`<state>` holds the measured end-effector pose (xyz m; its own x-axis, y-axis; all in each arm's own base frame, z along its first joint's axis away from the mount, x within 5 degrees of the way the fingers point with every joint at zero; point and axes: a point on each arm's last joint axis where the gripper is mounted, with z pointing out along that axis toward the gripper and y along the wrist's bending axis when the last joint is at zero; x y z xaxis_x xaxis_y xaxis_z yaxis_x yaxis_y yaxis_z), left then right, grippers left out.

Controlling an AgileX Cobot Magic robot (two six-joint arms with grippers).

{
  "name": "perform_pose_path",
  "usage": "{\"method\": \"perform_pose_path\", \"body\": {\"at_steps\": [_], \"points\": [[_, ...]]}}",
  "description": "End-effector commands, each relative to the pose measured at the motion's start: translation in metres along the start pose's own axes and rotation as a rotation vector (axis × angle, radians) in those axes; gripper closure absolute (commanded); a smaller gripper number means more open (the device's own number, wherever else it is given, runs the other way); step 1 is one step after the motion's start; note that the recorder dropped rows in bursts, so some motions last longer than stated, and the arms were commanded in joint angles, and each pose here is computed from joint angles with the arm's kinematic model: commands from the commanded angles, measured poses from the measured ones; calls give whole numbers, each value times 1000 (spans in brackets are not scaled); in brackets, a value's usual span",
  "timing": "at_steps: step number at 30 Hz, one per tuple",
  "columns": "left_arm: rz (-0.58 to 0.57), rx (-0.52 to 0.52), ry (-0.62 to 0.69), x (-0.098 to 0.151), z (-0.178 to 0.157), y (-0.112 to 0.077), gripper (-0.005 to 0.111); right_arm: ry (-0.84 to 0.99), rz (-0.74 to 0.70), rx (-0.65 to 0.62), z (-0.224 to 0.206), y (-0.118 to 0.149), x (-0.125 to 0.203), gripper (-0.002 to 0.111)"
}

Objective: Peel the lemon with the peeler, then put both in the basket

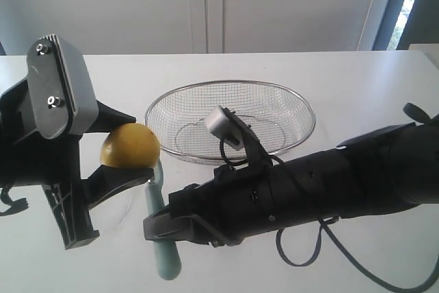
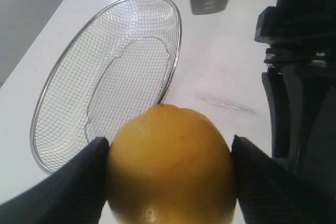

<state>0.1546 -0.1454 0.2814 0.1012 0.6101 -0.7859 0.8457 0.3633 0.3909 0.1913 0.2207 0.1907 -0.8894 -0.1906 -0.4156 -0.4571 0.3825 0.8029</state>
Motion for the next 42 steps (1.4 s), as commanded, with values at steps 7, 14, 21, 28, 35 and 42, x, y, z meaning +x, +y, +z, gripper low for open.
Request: {"method": "perform_pose_path", "body": {"at_steps": [7, 14, 21, 28, 35, 42], "points": [[-27, 7, -7, 0, -1, -1, 107, -34, -94, 32, -8, 8, -5, 108], [-27, 7, -7, 0, -1, -1, 107, -66, -102, 36, -16, 11, -10, 108], [-27, 7, -7, 0, -1, -1, 107, -97, -85, 40, -26, 10, -15, 108], [-27, 7, -7, 0, -1, -1, 107, -109, -142, 40, -39, 22, -15, 108], [-27, 7, -7, 0, -1, -1, 107, -142, -220, 36, -62, 51, -11, 108], [-27, 7, -7, 0, -1, -1, 107, -190, -474, 131, -107, 89, 8, 108]]}}
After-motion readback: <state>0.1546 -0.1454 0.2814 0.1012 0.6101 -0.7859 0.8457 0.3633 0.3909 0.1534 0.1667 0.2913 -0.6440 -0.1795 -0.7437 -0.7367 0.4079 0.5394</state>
